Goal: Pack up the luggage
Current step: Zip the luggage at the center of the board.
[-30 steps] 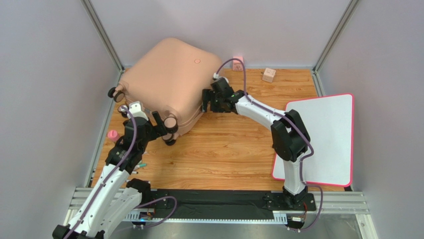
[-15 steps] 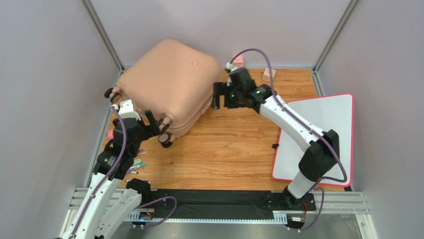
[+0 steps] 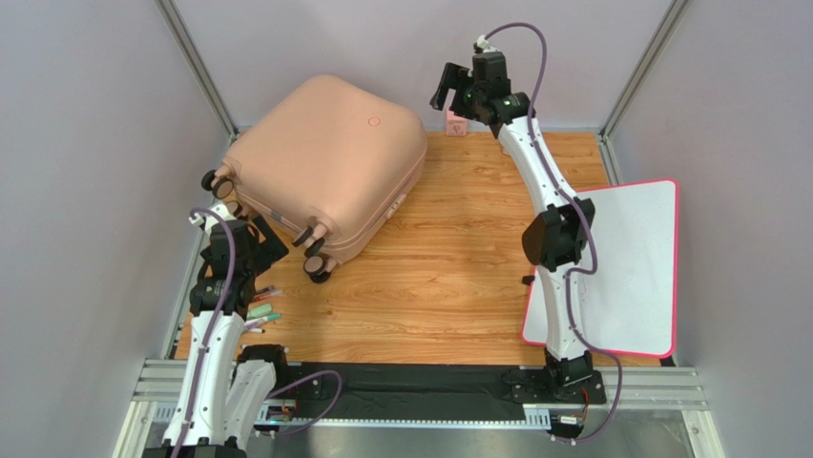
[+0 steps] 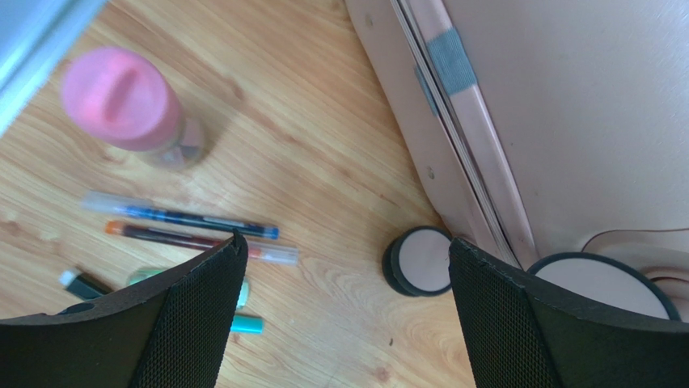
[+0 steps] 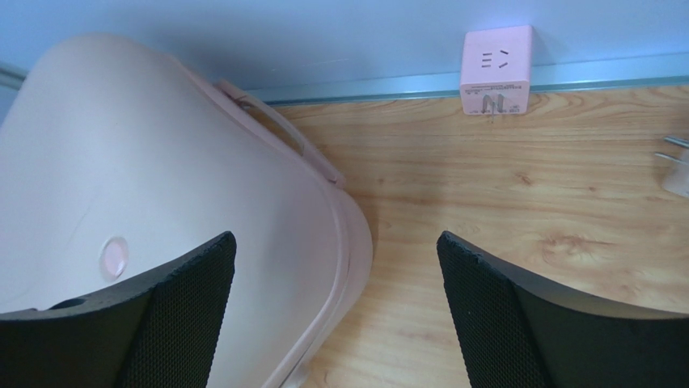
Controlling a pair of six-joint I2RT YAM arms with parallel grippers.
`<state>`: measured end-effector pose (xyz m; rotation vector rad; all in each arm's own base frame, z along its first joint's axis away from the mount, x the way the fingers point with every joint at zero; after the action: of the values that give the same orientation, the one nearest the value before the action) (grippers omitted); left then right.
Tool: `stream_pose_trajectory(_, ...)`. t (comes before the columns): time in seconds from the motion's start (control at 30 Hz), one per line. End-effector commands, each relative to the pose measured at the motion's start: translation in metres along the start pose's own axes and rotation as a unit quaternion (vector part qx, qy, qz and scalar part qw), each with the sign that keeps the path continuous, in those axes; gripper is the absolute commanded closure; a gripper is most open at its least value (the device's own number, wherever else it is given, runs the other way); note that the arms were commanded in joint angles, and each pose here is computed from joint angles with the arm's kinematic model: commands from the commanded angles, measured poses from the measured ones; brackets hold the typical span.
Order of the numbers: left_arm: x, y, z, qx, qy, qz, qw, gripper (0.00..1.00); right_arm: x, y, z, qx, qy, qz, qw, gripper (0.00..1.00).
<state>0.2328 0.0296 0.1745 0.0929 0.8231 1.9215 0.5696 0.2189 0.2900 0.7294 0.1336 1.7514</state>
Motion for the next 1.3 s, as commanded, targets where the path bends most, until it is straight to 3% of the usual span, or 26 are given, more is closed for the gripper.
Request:
stream_pose_trajectory(0.0,-0.016,-0.011,-0.001,0.010,0.026,-0.035,0.999,0.00,-0.007,-0.036,-0.002,-0.014,-0.045,0.000,0.999,0.06)
stream_pose_trajectory(0.23,-0.013,-0.028,-0.013,0.039,0.022,-0.019,0.999,0.00,-0.006,-0.083,-0.015,-0.038,-0.084,0.031,0.995,0.06)
stream_pose_trajectory(0.53,0.004,-0.057,-0.035,0.061,0.031,0.013,0.998,0.00,0.019,-0.119,-0.074,0.015,-0.060,0.092,0.994,0.06)
stream_pose_trajectory(0.73,0.006,-0.082,-0.027,0.067,0.029,0.025,0.997,0.00,0.054,-0.102,-0.114,0.082,-0.026,0.185,0.979,0.07)
stream_pose_trajectory(0.87,0.002,-0.098,-0.021,0.076,0.033,0.019,0.996,0.00,0.085,-0.080,-0.151,0.138,-0.010,0.261,0.955,0.07)
stream_pose_trajectory(1.07,-0.007,-0.126,-0.017,0.093,0.005,0.004,0.996,0.02,0.102,-0.049,-0.205,0.203,0.015,0.293,0.934,0.09)
stream_pose_trajectory(1.27,-0.031,-0.137,-0.009,0.090,-0.028,-0.065,0.993,0.02,0.112,-0.016,-0.239,0.234,0.038,0.320,0.917,0.10)
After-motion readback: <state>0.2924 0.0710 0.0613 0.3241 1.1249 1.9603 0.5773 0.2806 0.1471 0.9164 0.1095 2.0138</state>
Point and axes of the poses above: each gripper's point midway between its finger pads, its own y axis back along the fingers, its own x axis along the line the jaws close on, z = x × y, the point moved 1 cm from there along y, back along the fingers, and after that the axes turned 1 degree about y, right-handed, at the moved point
